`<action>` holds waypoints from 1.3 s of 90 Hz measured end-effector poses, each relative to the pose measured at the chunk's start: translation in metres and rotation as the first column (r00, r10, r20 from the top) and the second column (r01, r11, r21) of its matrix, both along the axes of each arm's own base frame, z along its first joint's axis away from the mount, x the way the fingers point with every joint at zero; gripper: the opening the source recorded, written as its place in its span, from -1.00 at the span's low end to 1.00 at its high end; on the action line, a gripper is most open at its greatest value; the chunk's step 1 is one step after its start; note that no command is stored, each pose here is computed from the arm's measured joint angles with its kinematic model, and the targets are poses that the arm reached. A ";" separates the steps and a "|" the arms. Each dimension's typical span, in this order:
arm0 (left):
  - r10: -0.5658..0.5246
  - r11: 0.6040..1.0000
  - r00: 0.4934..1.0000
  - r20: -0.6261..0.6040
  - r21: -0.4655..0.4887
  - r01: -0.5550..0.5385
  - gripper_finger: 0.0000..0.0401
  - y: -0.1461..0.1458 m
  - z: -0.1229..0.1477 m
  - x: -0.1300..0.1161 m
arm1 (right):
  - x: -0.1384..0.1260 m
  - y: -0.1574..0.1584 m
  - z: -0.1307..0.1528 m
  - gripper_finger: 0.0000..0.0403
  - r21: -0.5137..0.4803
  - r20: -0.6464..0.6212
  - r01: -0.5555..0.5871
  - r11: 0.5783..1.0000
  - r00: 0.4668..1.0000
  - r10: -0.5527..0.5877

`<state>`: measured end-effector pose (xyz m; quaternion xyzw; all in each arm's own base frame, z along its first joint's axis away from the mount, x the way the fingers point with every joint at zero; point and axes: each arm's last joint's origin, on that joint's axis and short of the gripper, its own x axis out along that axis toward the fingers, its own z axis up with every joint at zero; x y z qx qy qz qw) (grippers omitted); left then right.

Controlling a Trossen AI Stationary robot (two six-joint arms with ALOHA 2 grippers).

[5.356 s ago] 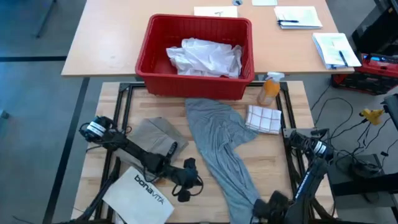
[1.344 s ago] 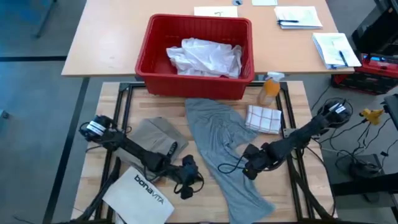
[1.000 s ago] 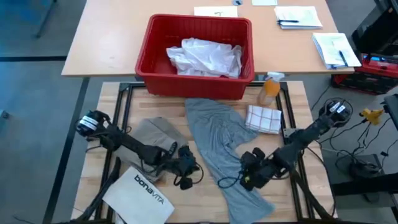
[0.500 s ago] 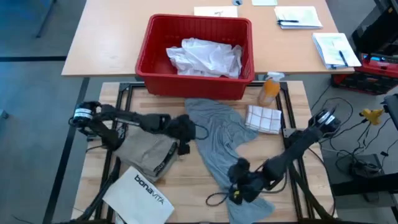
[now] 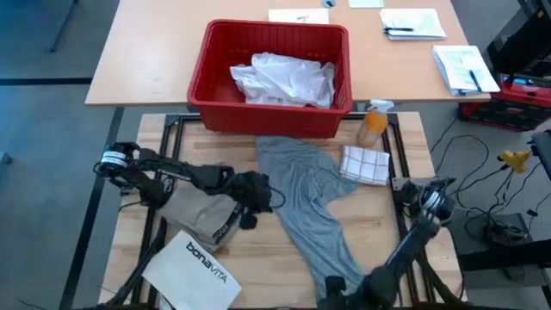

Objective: Fold laundry
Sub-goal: Fold the gray shirt

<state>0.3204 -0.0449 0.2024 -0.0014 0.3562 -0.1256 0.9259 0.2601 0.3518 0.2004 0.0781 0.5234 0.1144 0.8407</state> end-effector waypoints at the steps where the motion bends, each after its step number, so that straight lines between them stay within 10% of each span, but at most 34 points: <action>1: 0.000 1.000 1.000 0.005 0.006 0.000 -1.00 -0.003 0.000 0.000 | -0.001 0.002 -0.003 0.23 -0.013 0.002 0.000 1.000 1.000 0.000; 51: 0.119 0.993 0.988 0.101 -0.017 -0.118 -1.00 -0.086 0.006 -0.018 | -0.005 0.048 -0.076 0.43 -0.405 0.069 -0.012 0.914 0.997 0.044; 75: 0.161 0.985 0.984 0.081 -0.078 -0.154 -1.00 -0.089 0.006 -0.019 | -0.002 0.049 -0.080 -0.01 -0.412 0.104 0.057 0.909 0.994 -0.015; 99: 0.165 0.984 0.983 0.082 -0.076 -0.159 -1.00 -0.089 0.006 -0.019 | -0.003 0.047 -0.063 -0.90 -0.373 0.092 0.092 0.923 0.994 -0.062; 117: 0.167 0.984 0.983 0.082 -0.078 -0.161 -1.00 -0.089 0.006 -0.019 | -0.010 0.032 -0.004 -0.98 -0.243 0.218 0.336 0.910 0.933 -0.286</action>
